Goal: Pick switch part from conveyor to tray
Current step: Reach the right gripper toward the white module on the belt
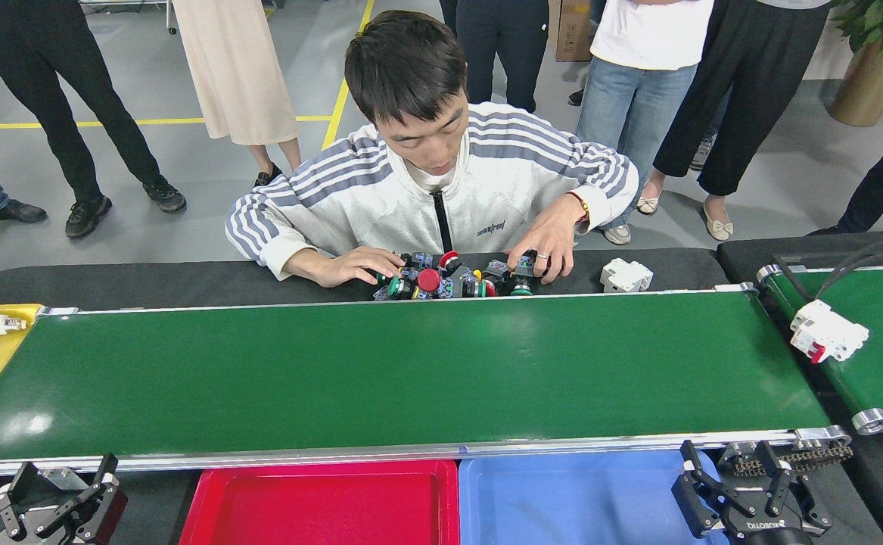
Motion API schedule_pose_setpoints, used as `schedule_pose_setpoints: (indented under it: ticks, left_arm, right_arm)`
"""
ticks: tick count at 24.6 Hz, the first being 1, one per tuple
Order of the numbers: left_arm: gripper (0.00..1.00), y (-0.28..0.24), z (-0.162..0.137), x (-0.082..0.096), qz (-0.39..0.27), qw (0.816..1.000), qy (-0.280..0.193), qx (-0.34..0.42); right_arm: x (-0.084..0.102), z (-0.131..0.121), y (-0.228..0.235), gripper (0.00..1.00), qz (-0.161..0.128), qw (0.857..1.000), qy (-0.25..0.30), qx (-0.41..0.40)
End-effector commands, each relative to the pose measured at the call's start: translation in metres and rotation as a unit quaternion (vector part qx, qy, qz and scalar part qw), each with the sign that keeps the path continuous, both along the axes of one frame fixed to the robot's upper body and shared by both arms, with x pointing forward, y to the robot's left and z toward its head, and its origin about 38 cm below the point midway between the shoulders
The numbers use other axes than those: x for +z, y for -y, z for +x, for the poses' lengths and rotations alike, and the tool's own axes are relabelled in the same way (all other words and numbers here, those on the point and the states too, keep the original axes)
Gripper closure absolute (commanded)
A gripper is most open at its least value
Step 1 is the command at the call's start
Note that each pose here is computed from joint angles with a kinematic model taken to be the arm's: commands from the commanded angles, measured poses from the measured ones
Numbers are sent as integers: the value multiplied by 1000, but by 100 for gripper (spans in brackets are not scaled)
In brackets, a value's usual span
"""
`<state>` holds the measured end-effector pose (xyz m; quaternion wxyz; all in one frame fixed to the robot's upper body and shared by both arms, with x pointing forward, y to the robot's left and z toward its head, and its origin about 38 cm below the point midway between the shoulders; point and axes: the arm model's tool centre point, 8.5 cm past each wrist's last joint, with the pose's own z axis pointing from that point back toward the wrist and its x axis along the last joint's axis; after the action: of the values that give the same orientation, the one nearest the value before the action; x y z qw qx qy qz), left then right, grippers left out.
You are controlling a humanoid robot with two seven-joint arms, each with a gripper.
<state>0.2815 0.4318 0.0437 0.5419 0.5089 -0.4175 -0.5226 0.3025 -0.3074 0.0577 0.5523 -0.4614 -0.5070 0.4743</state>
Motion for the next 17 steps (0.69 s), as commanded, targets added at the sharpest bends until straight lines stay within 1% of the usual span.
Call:
schedule_pose_setpoints:
  ticks: [1,3,6,8,9,11,14,17]
  left_arm:
    - [0,-4,1,7,5,1000,12,3]
    - [0,-4,2,8,6,1000,12,2]
    - [0,-5,2,9,7,1000,14,1]
    - [0,-4,2,9,7,1000,13,-2]
    - [0,-3,2,9,6,1000,13,-2]
    - [0,-3,2,8,7,1000,12,-3]
    - [0,-3,2,8,7,1000,12,-3]
    - [0,-1,2,7,5,1000,10,-6]
  right_arm:
    - [12,10,7,0,-3,1000,17,-7]
    - [14,16,11,0,-3,1000,21,-11]
    - [8,18,16,0,-5,1000,10,-14]
    - [5,19,25,0,-13,1000,0,-19]
    - [5,22,31,0,-14,1000,-2,-24]
    - [6,33,44,0,-4,999,-14,-34]
    - [12,57,57,0,-10,999,-31,-38]
    - [12,79,62,0,-4,998,-42,-42]
